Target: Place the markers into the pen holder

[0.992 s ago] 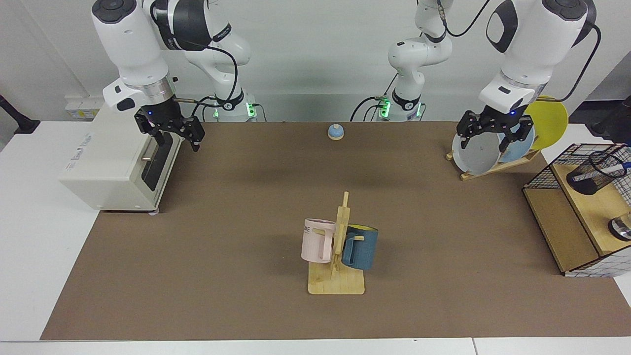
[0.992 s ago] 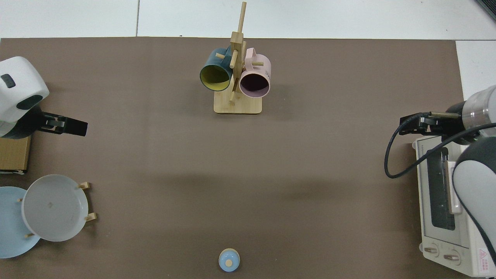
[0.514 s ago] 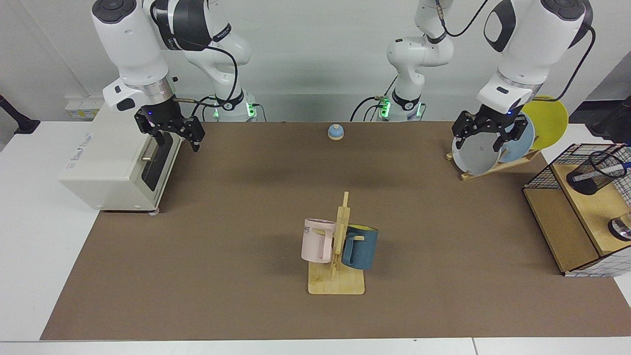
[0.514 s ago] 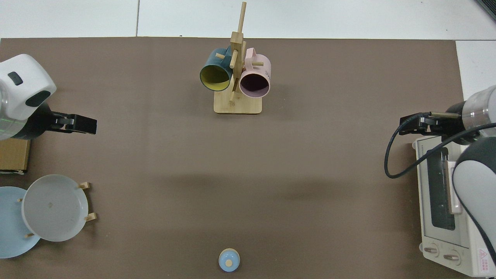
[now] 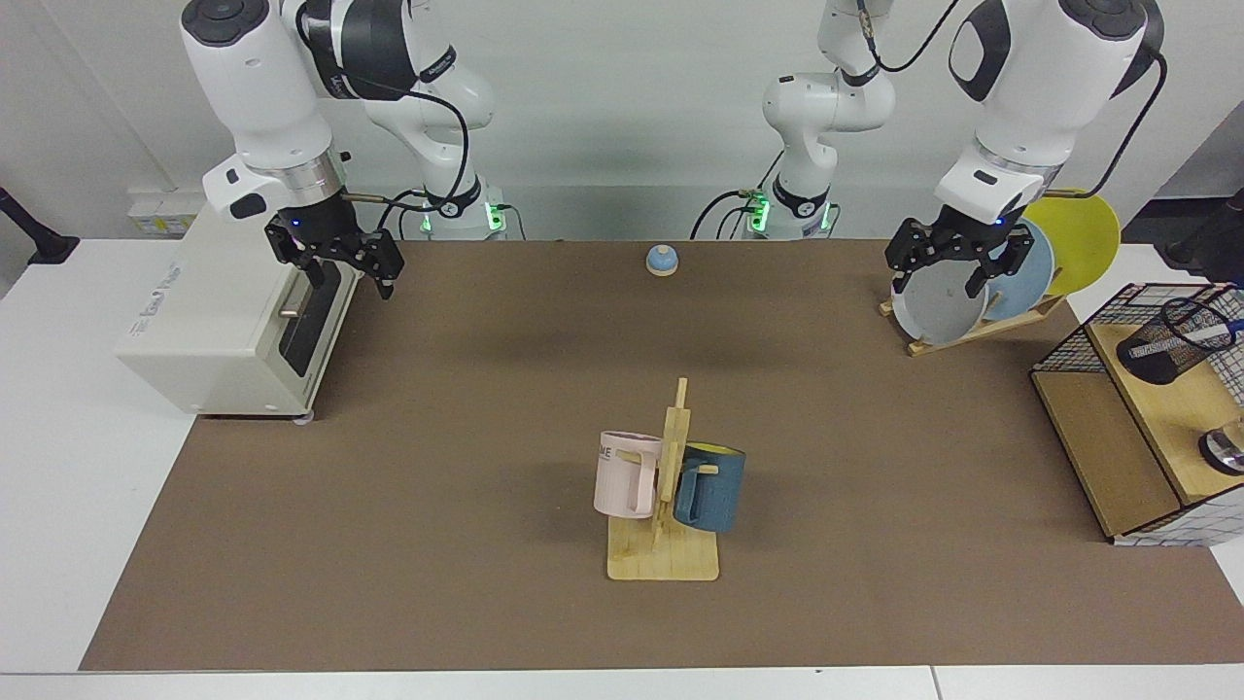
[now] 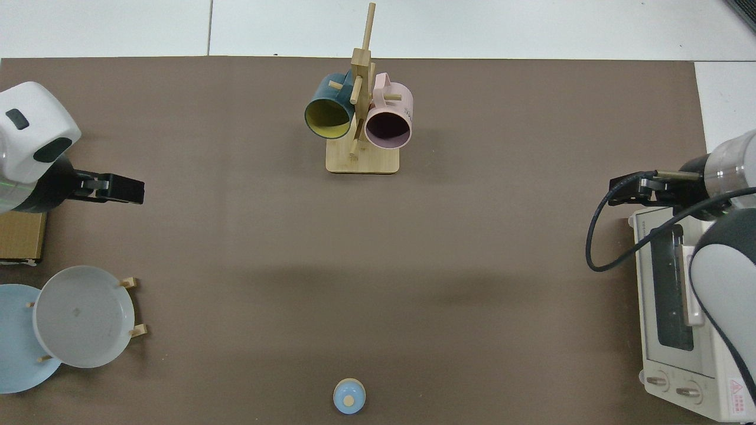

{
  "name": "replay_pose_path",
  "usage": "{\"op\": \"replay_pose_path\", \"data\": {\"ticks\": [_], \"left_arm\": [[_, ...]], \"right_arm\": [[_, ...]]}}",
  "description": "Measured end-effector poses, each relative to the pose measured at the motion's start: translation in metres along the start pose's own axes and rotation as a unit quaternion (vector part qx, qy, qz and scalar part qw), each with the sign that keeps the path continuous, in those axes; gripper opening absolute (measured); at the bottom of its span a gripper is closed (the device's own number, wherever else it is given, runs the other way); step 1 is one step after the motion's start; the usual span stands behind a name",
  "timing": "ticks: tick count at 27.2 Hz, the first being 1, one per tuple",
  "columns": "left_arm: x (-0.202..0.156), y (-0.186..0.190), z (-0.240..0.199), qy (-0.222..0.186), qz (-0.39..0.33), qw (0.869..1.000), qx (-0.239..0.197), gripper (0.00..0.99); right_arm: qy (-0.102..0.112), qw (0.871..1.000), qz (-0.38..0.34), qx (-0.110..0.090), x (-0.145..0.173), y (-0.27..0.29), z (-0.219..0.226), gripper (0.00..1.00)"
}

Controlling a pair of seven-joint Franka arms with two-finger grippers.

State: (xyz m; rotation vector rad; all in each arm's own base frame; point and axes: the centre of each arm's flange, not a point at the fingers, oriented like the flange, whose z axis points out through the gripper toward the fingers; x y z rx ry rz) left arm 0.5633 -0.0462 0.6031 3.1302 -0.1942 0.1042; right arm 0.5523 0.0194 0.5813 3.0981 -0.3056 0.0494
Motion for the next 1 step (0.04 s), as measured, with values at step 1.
{"op": "replay_pose_path", "data": {"ticks": [1], "left_arm": [[-0.0001,-0.0003,-0.0003,0.000,0.000,1.000,0.000,0.991]], "right_arm": [[0.000,1.000,0.000,0.000,0.0000,0.0000,0.0000,1.00]]}}
